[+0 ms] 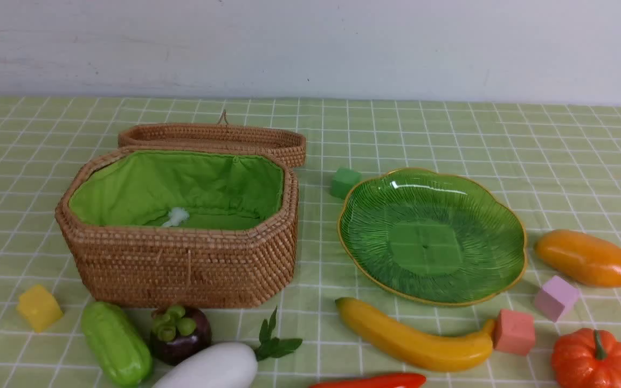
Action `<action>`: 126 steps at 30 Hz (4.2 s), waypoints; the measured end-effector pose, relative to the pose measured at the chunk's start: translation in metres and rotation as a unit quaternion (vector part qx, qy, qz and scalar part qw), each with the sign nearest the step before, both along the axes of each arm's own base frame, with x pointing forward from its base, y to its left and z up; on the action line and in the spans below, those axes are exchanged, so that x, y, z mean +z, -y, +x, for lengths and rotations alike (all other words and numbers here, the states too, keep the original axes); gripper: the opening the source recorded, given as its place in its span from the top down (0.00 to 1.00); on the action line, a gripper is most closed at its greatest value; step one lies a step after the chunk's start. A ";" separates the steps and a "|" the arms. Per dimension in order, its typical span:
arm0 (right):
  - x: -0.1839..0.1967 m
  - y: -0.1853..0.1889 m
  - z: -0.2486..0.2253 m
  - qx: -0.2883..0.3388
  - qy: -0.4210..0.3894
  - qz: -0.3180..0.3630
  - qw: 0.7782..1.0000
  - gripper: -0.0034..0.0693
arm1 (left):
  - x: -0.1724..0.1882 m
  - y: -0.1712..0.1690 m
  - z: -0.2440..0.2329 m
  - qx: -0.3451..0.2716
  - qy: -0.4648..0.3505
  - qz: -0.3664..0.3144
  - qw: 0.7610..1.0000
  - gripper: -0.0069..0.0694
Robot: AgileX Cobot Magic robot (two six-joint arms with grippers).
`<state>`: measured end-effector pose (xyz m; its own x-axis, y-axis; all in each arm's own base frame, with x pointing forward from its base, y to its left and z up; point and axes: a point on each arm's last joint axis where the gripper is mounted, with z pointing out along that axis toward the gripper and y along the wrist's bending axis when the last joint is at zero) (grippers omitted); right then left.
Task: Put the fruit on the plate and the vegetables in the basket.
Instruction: Use the right arm to grab a pumpkin and put it into the left basket
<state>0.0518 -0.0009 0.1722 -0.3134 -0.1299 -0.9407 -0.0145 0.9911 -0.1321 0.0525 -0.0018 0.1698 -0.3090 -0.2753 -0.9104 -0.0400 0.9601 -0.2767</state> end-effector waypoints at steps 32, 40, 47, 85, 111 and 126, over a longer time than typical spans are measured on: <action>0.000 0.000 0.000 0.000 0.000 0.000 1.000 0.62 | 0.000 0.000 0.000 0.000 0.000 0.000 1.000 0.60; 0.000 0.000 0.000 0.000 0.000 0.000 1.000 0.62 | 0.000 0.000 0.000 0.000 0.000 0.000 1.000 0.60; 0.005 0.002 0.002 -0.003 0.042 -0.037 0.998 0.62 | 0.000 0.000 0.000 0.000 0.000 0.000 1.000 0.60; 0.233 0.007 0.109 -0.077 -0.036 0.177 0.981 0.62 | 0.000 0.000 0.000 0.000 0.000 0.000 1.000 0.60; 0.067 -0.037 0.207 -0.099 -0.459 0.103 0.877 0.50 | 0.000 0.000 0.000 0.000 0.000 0.000 1.000 0.60; 0.047 -0.040 0.220 -0.109 -0.500 0.094 0.854 0.91 | 0.000 0.000 0.000 0.000 0.000 0.000 1.000 0.60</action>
